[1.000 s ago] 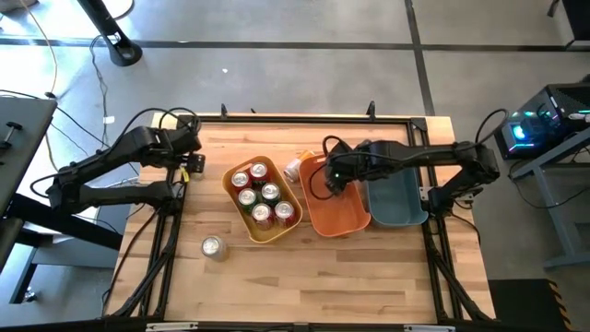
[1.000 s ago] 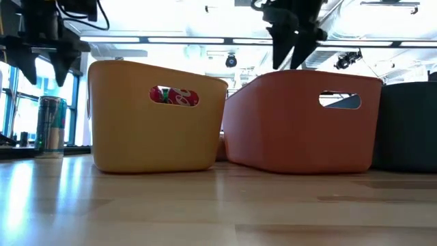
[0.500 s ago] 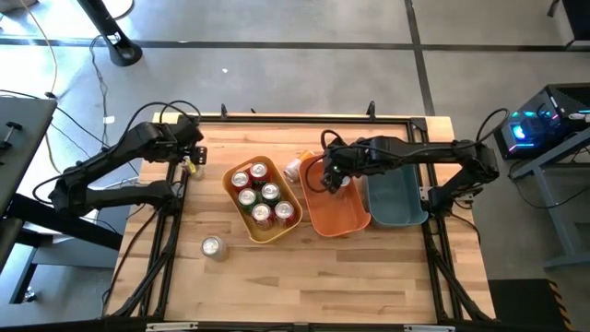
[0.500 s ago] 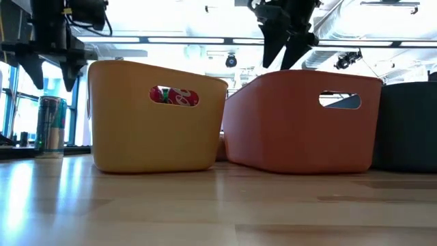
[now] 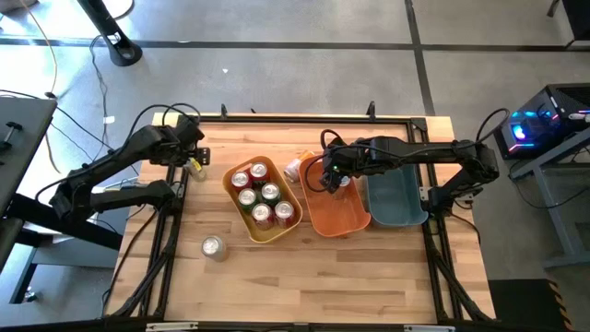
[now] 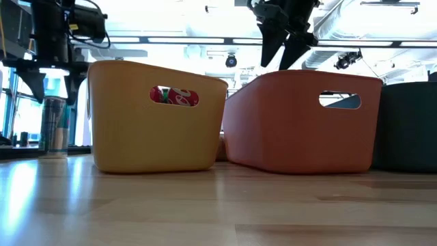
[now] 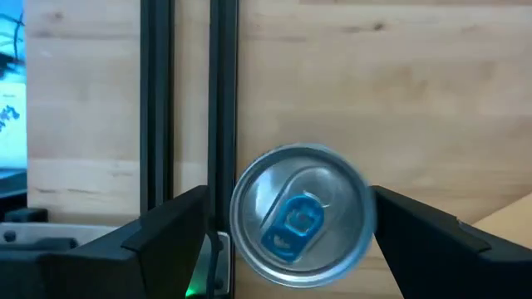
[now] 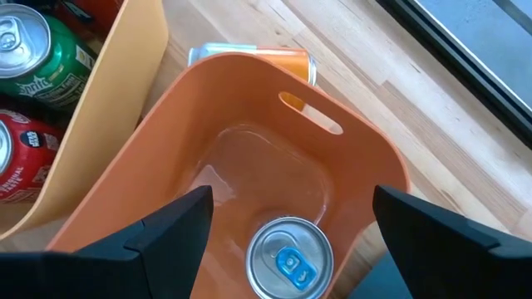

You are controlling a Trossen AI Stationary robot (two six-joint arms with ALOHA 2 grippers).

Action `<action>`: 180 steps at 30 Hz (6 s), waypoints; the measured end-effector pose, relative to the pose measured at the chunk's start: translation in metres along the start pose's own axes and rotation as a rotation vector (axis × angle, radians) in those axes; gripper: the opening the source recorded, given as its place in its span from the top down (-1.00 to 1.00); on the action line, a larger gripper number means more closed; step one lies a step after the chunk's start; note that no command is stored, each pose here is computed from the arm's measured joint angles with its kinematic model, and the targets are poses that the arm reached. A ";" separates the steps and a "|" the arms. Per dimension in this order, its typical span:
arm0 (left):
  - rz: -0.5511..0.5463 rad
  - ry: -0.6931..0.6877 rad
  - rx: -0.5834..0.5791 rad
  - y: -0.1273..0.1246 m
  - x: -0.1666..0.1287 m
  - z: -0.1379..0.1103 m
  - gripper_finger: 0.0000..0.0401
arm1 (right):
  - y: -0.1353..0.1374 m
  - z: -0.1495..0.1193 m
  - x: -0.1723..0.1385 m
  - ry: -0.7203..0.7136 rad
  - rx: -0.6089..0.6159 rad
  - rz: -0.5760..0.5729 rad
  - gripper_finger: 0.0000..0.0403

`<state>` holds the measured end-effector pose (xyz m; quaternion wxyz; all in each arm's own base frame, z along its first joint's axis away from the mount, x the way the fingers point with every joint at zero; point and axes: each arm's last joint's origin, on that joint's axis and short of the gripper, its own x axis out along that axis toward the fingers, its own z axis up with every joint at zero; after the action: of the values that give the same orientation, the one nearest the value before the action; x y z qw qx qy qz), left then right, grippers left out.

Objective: Sort soda cans
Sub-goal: Put the blue soda can into the orange bin, then put the top yellow-white soda can into the blue bin

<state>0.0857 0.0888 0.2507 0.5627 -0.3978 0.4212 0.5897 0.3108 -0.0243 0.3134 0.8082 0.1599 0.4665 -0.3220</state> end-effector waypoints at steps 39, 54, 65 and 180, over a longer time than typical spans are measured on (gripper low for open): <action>-0.413 -0.416 0.056 -0.022 -0.097 0.061 -0.12 | -0.048 -0.011 -0.099 -0.280 0.166 0.073 -0.62; -0.836 -0.487 0.412 -0.143 -0.136 0.082 -0.12 | -0.031 -0.034 -0.132 -0.384 0.268 0.196 -0.62; -1.068 -0.481 0.740 -0.256 -0.153 0.060 -0.12 | -0.030 -0.039 -0.182 -0.638 0.295 0.442 -0.62; -0.550 -0.126 0.897 -0.303 0.052 0.050 -0.97 | -0.028 -0.042 -0.175 -0.635 0.274 0.340 -0.62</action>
<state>0.3857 0.1566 0.2036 0.8357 -0.1777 0.4775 0.2050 0.2024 0.0433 0.4429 0.9253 0.2339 0.1123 -0.2765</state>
